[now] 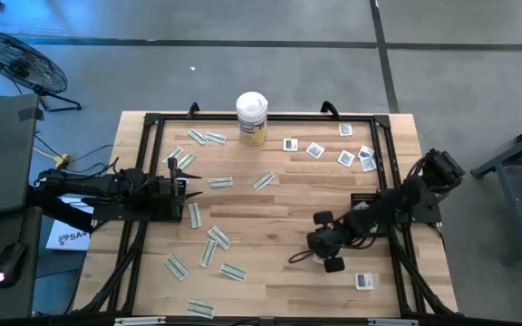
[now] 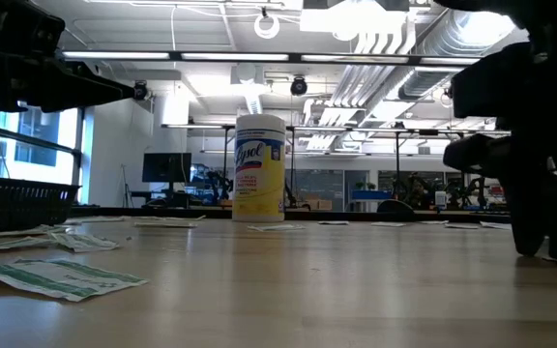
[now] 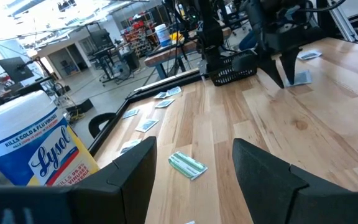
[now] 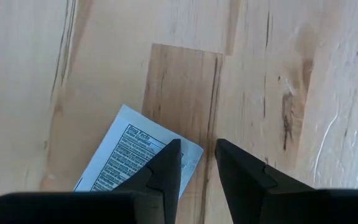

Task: Pick & Place First Aid Supplies
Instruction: Put the towelette pack into the right black basket

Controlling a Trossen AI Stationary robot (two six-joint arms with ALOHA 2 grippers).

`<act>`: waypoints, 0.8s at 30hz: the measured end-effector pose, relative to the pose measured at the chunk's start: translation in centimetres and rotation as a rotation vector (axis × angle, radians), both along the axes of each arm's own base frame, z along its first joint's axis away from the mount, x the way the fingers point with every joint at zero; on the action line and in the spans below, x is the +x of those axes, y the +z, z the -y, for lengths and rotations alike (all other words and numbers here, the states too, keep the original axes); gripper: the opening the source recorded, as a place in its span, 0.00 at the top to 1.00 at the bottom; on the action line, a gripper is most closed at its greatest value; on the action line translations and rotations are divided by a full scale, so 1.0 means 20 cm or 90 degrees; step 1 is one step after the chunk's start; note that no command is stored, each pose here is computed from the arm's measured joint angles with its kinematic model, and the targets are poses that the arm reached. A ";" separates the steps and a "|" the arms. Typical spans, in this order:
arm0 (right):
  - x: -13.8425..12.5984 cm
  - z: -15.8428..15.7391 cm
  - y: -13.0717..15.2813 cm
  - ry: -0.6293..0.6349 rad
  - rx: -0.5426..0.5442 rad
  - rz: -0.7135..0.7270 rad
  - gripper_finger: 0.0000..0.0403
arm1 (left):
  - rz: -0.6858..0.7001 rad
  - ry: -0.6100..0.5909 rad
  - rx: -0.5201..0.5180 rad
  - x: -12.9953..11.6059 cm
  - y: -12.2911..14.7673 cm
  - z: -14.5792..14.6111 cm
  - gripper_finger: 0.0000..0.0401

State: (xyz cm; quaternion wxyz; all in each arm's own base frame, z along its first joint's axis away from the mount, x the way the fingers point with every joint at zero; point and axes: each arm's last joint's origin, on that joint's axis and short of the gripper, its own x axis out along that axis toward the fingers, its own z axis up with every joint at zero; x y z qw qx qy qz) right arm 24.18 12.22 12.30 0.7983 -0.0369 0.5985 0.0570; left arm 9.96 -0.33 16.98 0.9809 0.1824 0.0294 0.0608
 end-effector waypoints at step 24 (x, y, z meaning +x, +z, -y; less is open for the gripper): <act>-0.03 0.06 0.08 0.004 -0.005 0.051 0.99 | 0.000 0.000 0.000 0.00 0.00 0.00 0.49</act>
